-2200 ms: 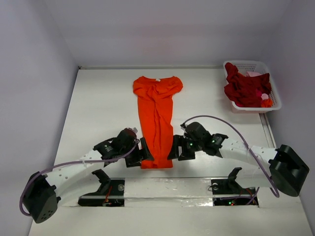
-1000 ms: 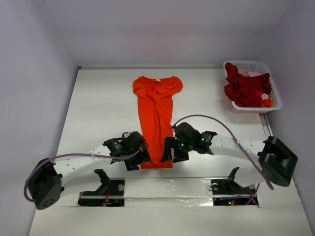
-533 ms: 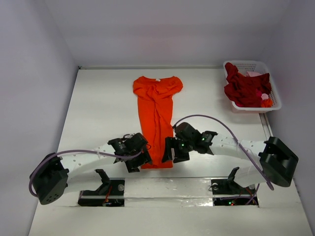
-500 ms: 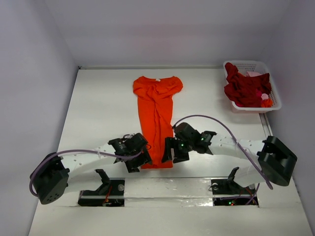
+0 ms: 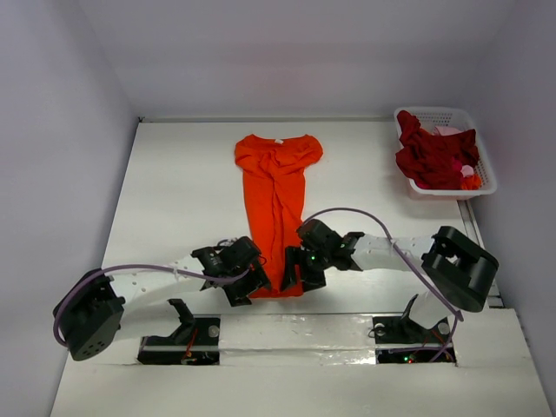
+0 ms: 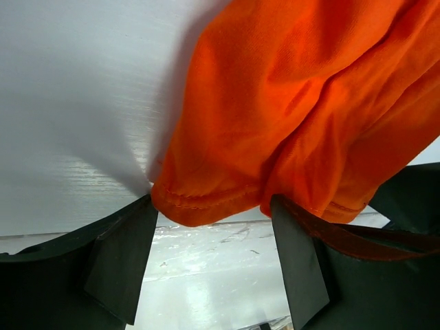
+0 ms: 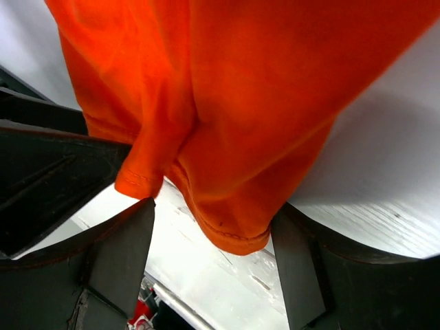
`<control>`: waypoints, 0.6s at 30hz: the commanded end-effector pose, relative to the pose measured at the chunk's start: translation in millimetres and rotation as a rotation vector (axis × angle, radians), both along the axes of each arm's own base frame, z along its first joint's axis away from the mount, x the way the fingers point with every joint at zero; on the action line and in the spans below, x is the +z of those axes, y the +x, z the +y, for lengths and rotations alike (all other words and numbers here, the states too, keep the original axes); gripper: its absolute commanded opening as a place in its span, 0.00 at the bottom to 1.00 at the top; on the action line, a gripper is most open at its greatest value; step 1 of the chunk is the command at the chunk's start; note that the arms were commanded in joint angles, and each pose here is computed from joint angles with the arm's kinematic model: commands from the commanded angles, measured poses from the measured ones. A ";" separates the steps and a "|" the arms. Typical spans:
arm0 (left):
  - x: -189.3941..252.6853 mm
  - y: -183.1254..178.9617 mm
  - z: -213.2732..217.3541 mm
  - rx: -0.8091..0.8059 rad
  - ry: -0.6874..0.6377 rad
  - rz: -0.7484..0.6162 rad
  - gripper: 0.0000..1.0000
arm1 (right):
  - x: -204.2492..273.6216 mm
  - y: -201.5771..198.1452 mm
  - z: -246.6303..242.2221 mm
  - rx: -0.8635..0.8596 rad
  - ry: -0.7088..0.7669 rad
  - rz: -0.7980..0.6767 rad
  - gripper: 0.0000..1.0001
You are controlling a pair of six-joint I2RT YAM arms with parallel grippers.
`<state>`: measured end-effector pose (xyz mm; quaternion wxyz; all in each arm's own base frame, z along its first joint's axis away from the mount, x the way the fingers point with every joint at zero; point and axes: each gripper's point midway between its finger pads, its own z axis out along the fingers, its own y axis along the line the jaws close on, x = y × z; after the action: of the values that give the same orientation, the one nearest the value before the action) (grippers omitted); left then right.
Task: Fold and stack the t-shirts
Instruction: Grab the bottom of the folded rectangular tshirt with both arms
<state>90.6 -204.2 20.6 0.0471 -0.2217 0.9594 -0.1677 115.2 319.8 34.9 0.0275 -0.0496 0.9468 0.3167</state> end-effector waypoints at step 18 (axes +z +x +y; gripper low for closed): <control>-14.1 -3.3 28.0 0.053 0.128 0.002 0.52 | -0.9 9.4 -18.9 -0.091 -0.079 -0.071 0.70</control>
<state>87.7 -190.9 17.3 0.0548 -0.2432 0.9565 -0.1514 126.6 307.4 38.1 0.0676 -0.0264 0.9544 0.2896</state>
